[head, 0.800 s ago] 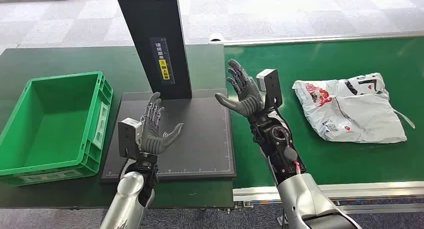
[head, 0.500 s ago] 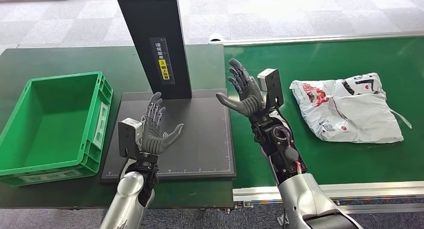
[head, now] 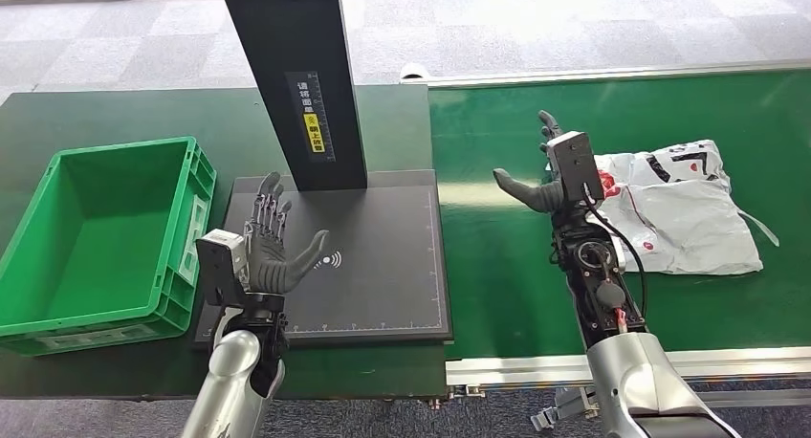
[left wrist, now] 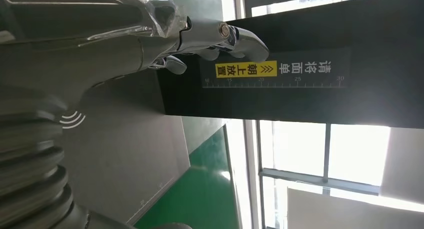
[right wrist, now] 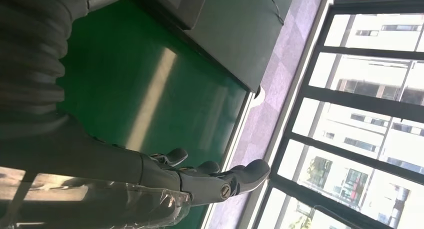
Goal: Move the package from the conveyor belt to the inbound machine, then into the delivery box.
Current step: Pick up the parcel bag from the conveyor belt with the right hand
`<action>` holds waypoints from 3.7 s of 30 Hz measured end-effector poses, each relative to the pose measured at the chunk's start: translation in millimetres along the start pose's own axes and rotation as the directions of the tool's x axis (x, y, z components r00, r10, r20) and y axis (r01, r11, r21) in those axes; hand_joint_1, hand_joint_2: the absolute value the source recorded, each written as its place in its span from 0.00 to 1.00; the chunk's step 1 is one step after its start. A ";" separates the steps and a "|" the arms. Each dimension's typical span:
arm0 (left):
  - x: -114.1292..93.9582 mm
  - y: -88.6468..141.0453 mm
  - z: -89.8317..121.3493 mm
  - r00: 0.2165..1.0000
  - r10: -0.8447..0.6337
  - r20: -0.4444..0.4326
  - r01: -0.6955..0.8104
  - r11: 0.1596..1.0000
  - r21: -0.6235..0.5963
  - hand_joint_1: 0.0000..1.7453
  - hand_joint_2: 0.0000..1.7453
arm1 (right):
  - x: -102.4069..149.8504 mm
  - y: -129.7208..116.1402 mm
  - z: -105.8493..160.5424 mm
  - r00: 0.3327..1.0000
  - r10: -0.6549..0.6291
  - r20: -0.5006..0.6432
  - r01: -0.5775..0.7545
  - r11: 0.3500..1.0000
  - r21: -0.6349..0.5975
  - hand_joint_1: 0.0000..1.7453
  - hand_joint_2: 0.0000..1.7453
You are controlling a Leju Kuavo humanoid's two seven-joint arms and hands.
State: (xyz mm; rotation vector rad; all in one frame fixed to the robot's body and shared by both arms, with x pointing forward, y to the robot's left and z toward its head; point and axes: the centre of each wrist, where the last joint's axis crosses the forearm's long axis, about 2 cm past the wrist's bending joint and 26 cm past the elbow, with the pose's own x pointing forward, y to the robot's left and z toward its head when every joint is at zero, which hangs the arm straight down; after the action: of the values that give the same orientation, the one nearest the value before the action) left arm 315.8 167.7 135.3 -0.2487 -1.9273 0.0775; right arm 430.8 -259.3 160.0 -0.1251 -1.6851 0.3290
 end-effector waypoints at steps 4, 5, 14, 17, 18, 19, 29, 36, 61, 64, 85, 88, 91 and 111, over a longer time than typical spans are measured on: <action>0.4 0.8 -0.2 1.000 -0.001 0.003 0.001 1.000 0.004 0.00 1.00 | -2.6 -5.7 1.2 1.000 0.013 -0.006 -0.013 1.000 -0.014 0.00 1.00; 0.4 1.1 -0.2 1.000 -0.001 0.004 0.001 1.000 0.006 0.00 1.00 | -3.1 -7.2 1.4 1.000 0.022 -0.010 -0.022 0.999 -0.023 0.00 1.00; 1.3 9.7 9.1 0.999 0.004 0.036 -0.007 0.997 0.072 0.00 1.00 | -14.6 -72.7 5.1 0.833 0.509 -0.216 -0.549 0.807 -0.219 0.00 1.00; 2.0 11.6 11.0 0.999 0.009 0.040 -0.012 0.997 0.075 0.00 1.00 | -21.0 -96.9 7.1 0.735 0.594 -0.328 -0.660 0.738 -0.140 0.00 1.00; 2.0 12.1 11.3 0.999 0.012 0.042 -0.015 0.997 0.075 0.00 1.00 | -23.7 -103.7 8.1 0.697 0.616 -0.367 -0.686 0.721 -0.094 0.00 1.00; 1.9 12.4 11.5 0.999 0.015 0.043 -0.018 0.997 0.074 0.00 1.00 | -26.2 -109.9 9.0 0.660 0.636 -0.400 -0.707 0.705 -0.047 0.00 1.00; -0.1 16.3 12.4 0.998 0.037 0.055 -0.040 0.998 0.056 0.00 1.00 | -33.6 -147.6 11.8 0.381 0.750 -0.540 -0.721 0.607 0.335 0.00 1.00; -5.7 15.3 12.0 0.998 0.042 0.040 -0.044 0.998 0.049 0.00 1.00 | -41.6 -145.5 16.6 0.219 0.795 -0.566 -0.601 0.567 0.563 0.00 1.00; -10.0 15.6 12.6 1.000 -0.026 0.010 0.025 0.998 0.062 0.00 1.00 | -47.0 -146.0 22.0 0.198 0.860 -0.471 -0.446 0.507 0.738 1.00 1.00; -9.8 15.2 12.1 1.000 -0.020 0.006 0.020 0.998 0.057 0.00 1.00 | -48.3 -144.7 23.0 0.208 0.861 -0.463 -0.430 0.506 0.748 1.00 1.00; -9.2 11.8 11.4 1.000 -0.005 0.001 0.005 0.999 0.040 0.00 1.00 | -57.2 -138.8 30.2 0.342 0.854 -0.392 -0.385 0.508 0.771 0.99 1.00; -7.6 13.4 12.0 1.000 -0.006 0.006 0.006 0.999 0.043 0.00 1.00 | -52.4 -134.6 23.9 0.464 0.825 -0.323 -0.517 0.548 0.658 0.37 1.00; -3.7 16.7 14.8 1.000 -0.006 0.016 0.005 0.998 0.055 0.00 1.00 | -39.7 -125.6 11.0 0.552 0.801 -0.232 -0.674 0.592 0.441 0.00 1.00; -0.3 18.8 11.7 0.998 0.013 0.054 -0.016 0.998 0.054 0.00 1.00 | 15.3 -101.3 -28.9 0.437 0.871 -0.222 -0.897 0.441 -0.038 0.00 1.00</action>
State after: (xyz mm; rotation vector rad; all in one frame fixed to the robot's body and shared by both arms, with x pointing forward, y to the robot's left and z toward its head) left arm 307.6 186.7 127.6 -0.2264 -1.9744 0.1472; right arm 467.9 -347.5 206.8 -1.1832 -1.3189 0.9613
